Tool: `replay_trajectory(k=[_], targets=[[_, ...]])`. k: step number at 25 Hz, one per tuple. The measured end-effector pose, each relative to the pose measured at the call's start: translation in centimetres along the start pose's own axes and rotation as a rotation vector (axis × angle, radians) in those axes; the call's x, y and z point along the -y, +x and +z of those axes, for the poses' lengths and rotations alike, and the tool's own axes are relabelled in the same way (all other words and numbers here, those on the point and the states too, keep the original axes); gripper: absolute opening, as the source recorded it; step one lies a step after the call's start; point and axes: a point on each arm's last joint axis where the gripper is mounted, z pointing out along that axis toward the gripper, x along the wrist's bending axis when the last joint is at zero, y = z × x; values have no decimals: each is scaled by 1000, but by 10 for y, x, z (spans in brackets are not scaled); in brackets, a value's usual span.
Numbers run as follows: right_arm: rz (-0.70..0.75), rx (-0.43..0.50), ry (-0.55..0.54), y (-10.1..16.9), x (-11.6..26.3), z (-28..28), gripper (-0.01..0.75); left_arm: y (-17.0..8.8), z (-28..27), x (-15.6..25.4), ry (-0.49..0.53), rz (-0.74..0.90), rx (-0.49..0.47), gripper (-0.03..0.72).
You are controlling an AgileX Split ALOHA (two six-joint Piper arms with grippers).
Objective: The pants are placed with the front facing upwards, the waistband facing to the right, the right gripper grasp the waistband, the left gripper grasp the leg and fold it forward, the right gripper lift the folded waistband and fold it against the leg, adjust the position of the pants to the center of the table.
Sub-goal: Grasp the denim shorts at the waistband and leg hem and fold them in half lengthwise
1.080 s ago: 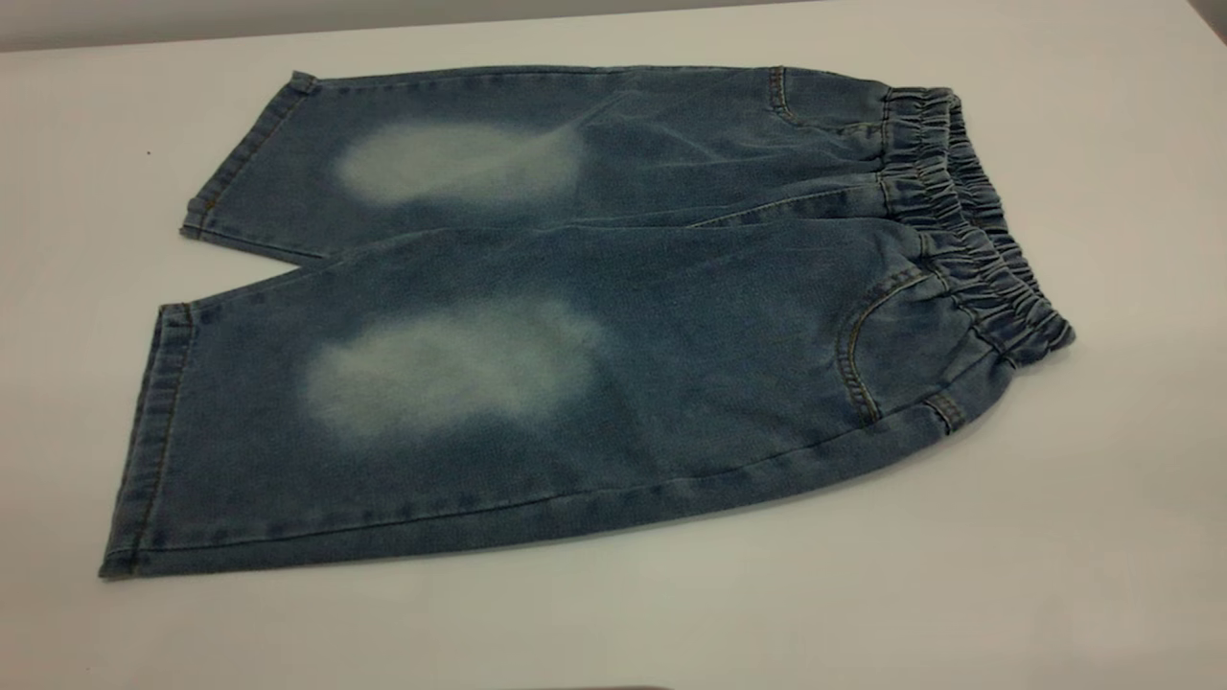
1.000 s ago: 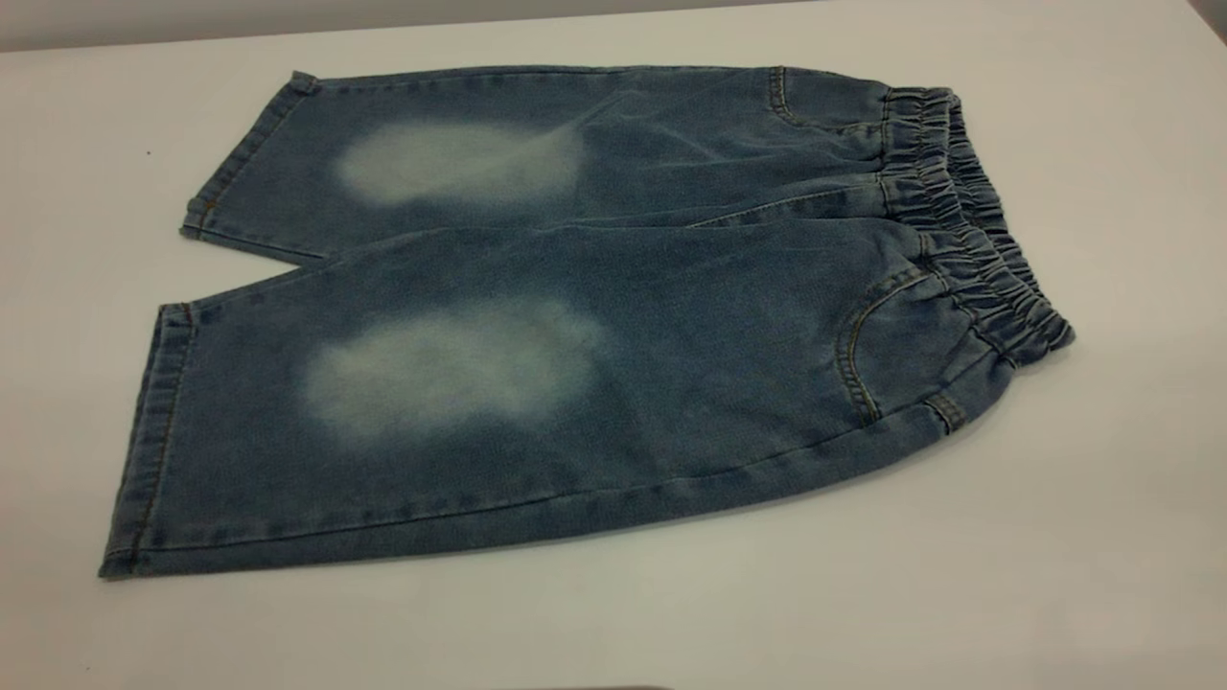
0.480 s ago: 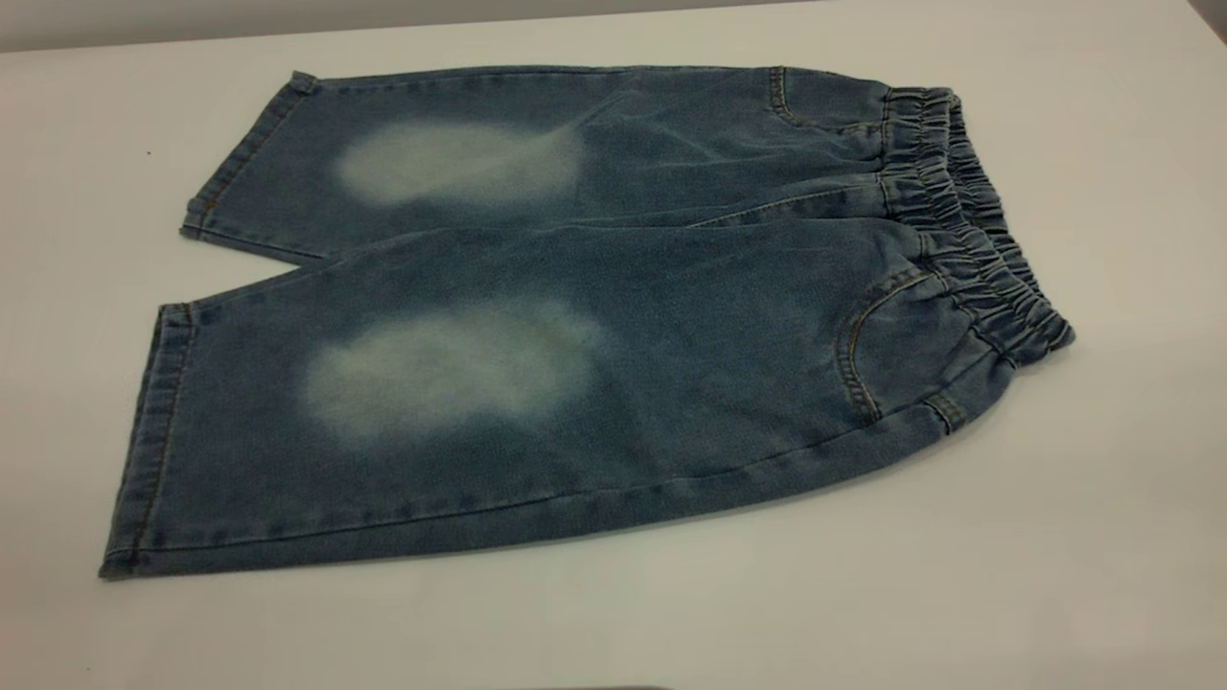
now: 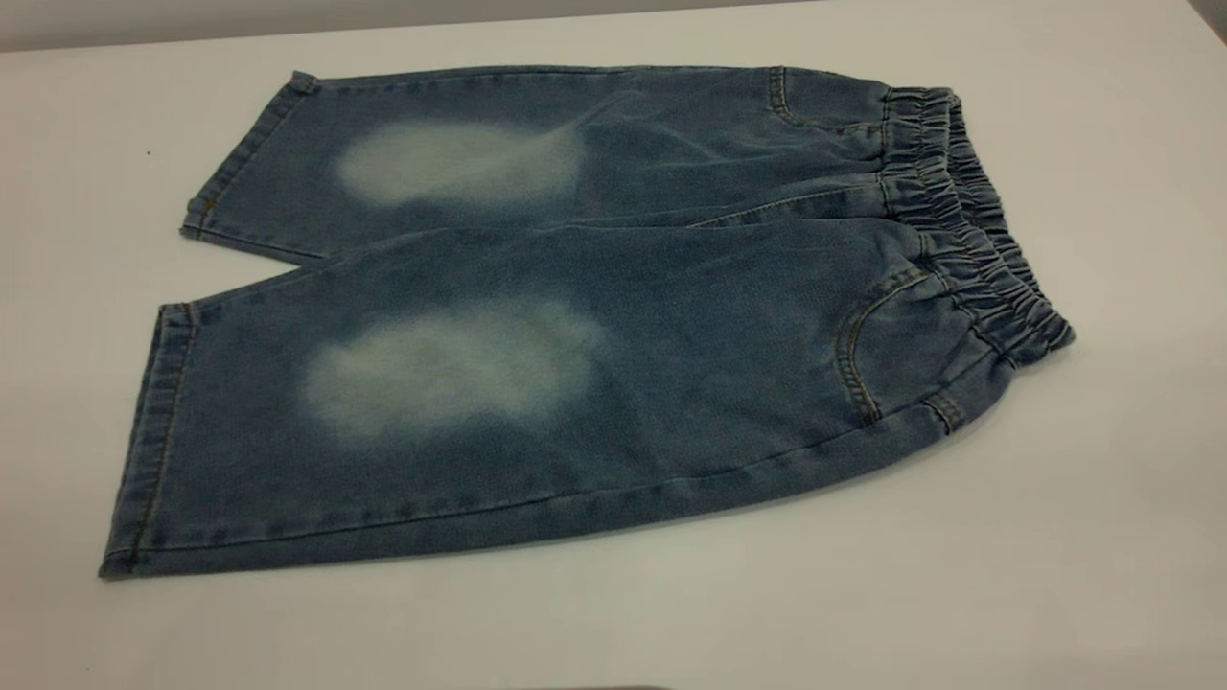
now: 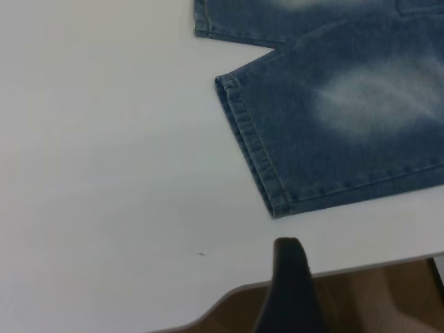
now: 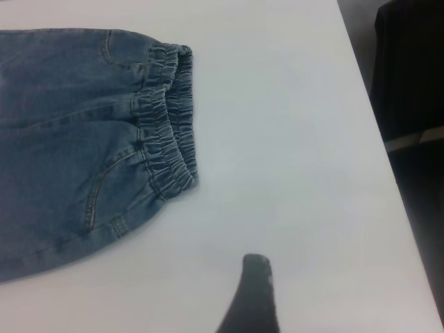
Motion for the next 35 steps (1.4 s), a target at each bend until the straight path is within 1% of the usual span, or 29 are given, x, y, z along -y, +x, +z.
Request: replay_trajectory(k=[19, 24, 26, 29, 31, 33, 35], targets=[[2, -3, 0, 0, 0, 0, 568, 0, 0, 0, 0, 0, 0, 482], [9, -5, -1, 0, 0, 0, 568, 5, 0, 0, 1, 16, -53, 482], [41, -19, -9, 2, -1, 0, 568, 6, 1, -1, 12, -2, -63, 482], [89, -46, -29, 5, -15, -4, 568, 7, 11, -10, 83, -26, -70, 482], [103, -55, -24, 7, -32, -4, 568, 8, 21, -26, 108, -47, -72, 482], [121, -69, -15, 9, -51, -1, 568, 8, 32, -46, 100, -72, -71, 482], [149, -95, 18, 12, -69, 10, 568, 9, 48, -66, 100, -88, -71, 482]])
